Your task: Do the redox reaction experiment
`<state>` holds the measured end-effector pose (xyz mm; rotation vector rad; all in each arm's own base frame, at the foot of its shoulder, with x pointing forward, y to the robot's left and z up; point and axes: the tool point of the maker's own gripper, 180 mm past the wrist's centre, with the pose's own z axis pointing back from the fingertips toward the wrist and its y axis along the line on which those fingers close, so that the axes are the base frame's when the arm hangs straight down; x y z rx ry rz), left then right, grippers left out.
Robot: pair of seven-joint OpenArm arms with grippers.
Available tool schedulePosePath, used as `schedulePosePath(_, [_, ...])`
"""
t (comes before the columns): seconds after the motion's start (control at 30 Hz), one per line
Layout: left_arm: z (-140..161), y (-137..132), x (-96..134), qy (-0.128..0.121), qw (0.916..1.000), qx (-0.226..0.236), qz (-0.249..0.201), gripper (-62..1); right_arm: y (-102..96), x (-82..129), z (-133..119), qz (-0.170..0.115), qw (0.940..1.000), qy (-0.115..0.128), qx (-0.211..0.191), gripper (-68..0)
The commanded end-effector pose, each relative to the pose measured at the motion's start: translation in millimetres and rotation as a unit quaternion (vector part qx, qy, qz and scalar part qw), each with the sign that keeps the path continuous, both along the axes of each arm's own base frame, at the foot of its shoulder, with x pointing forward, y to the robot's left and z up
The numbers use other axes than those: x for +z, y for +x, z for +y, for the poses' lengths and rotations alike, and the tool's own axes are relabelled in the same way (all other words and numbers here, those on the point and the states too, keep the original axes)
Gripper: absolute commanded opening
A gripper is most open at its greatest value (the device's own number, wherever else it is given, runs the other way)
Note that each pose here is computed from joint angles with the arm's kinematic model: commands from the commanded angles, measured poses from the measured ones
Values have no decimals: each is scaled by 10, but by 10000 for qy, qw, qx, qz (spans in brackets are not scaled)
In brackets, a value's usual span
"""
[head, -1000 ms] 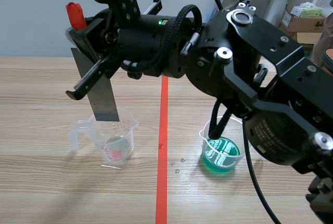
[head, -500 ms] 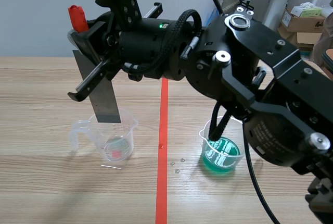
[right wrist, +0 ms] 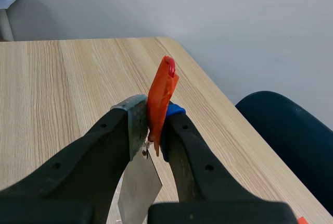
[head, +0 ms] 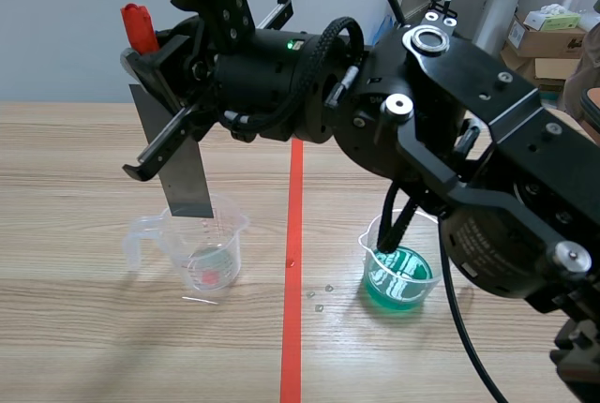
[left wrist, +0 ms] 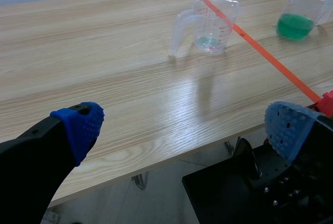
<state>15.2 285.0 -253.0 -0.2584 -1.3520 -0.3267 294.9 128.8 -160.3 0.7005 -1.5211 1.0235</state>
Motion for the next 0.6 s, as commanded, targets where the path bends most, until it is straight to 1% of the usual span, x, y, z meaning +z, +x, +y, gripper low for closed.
schedulePosePath(0.0, [-23,28,49,-99,9999,-4,-122,14,14,139,12,-131,9997,182,18,-656])
schedulePosePath(0.4, [-23,27,50,-100,9999,-2,-124,14,14,140,12,-130,9997,184,19,-656])
schedulePosePath(0.57, [-24,33,89,-142,9996,0,-228,14,14,140,12,-130,9997,184,19,-656])
